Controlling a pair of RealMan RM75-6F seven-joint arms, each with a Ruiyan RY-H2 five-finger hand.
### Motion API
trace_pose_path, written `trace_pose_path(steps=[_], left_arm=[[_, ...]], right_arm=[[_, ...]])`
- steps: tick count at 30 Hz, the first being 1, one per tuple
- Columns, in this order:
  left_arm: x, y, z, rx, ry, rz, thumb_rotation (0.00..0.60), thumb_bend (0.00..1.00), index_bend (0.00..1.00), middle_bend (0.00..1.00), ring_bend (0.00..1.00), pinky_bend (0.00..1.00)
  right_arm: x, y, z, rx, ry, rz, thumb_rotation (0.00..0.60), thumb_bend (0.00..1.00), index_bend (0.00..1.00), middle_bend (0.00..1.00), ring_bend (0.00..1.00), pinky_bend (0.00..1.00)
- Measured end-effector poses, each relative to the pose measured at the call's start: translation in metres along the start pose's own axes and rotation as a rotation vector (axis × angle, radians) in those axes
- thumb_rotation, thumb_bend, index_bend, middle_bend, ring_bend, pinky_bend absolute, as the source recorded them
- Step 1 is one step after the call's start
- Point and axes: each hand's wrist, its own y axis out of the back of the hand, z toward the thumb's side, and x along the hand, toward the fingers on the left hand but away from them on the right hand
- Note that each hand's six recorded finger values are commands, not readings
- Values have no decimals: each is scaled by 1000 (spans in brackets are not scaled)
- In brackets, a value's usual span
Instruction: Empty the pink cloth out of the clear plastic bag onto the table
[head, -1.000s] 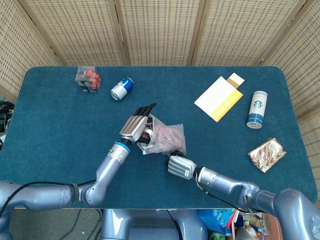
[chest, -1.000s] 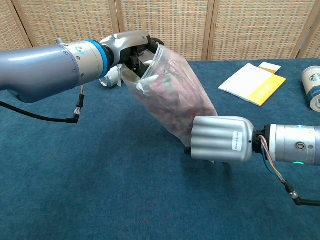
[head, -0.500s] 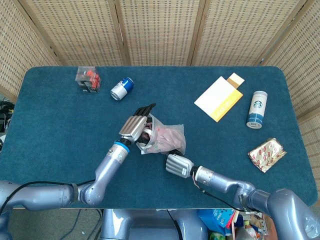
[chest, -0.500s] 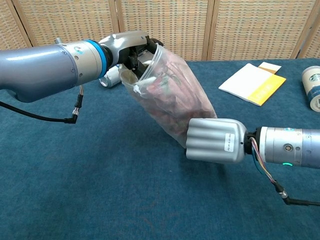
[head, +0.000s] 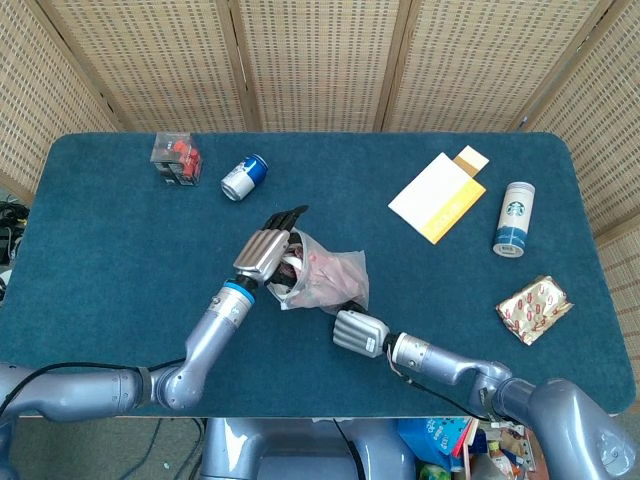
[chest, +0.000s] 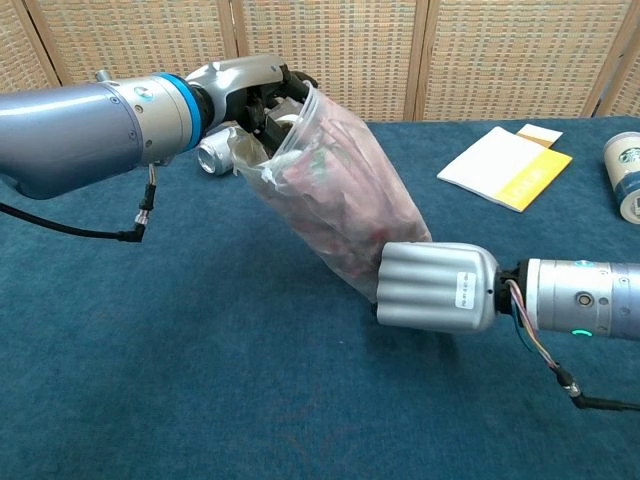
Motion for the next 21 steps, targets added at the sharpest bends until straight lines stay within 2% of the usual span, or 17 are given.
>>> trace_pose_path(steps=[7, 12, 21], left_arm=[[1, 7, -6, -10, 4, 23, 600, 430, 726, 0, 0, 0], [1, 18, -15, -18, 16, 51, 600, 430, 726, 0, 0, 0], [-4, 54, -37, -22, 42, 121, 600, 430, 727, 0, 0, 0]], right_arm=[[10, -2, -8, 4, -18, -1, 600, 795, 881, 883, 852, 1000], [26, -9, -20, 21, -38, 24, 600, 808, 885, 886, 856, 1000], [65, -30, -41, 62, -80, 114, 600, 821, 888, 889, 859, 1000]])
